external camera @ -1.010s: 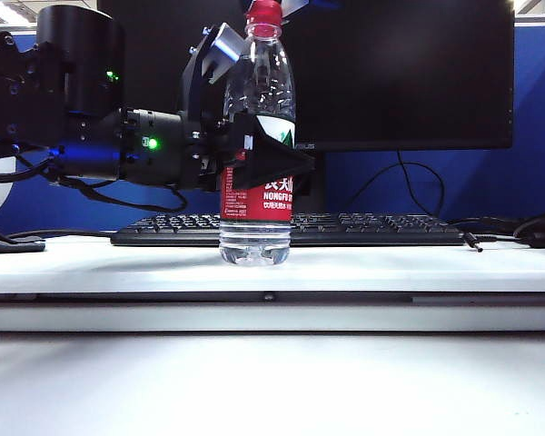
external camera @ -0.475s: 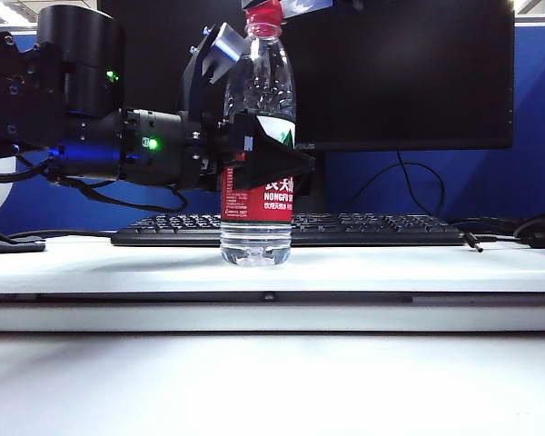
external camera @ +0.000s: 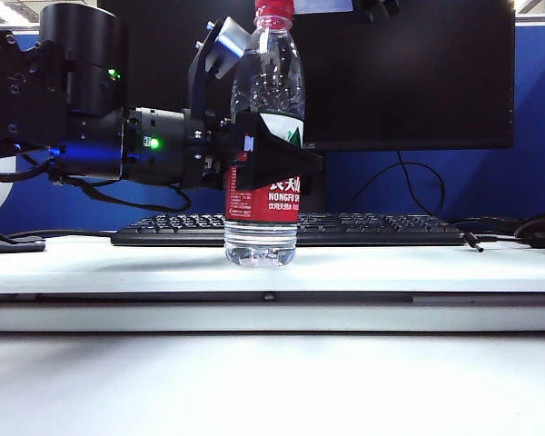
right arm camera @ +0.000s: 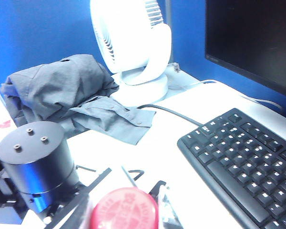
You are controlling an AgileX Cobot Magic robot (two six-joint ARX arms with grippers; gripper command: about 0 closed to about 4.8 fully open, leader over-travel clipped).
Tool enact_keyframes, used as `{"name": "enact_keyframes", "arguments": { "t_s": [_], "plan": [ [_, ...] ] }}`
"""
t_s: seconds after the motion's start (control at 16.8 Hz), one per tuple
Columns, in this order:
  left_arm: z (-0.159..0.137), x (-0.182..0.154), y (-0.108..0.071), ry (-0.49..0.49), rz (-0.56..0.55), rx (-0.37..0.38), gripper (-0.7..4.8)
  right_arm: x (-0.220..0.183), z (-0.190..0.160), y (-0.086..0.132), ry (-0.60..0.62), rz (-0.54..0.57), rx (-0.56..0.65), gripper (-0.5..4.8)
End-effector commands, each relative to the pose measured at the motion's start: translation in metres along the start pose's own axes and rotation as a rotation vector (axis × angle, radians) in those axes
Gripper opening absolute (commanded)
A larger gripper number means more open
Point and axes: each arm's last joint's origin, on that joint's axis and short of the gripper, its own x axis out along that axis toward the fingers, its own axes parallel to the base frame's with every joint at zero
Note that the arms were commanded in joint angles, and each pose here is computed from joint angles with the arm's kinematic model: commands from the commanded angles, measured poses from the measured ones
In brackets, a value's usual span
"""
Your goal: Unscrew the cap from the plastic bottle on the table.
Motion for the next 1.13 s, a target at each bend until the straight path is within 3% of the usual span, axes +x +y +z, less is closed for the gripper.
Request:
{"name": "enact_keyframes", "arguments": {
  "t_s": [0.06, 0.36, 0.77, 1.01, 1.13],
  "plan": [
    [0.0, 0.0, 0.001, -0.001, 0.022, -0.021, 2.95, 0.008, -0.023, 0.003, 0.135, 0.167, 0.113, 0.93],
    [0.0, 0.0, 0.001, -0.001, 0.016, -0.021, 2.95, 0.014, -0.03, 0.0, 0.15, 0.346, 0.169, 0.93],
    [0.0, 0.0, 0.001, -0.003, 0.004, -0.021, 2.95, 0.004, -0.023, -0.011, 0.117, 0.442, 0.188, 0.93],
    [0.0, 0.0, 0.001, -0.003, 0.002, -0.021, 2.95, 0.005, -0.023, -0.015, 0.11, 0.421, 0.182, 0.95],
    [0.0, 0.0, 0.001, -0.003, 0.005, -0.021, 2.95, 0.006, -0.02, -0.017, 0.09, 0.339, 0.15, 2.2]
  ]
}}
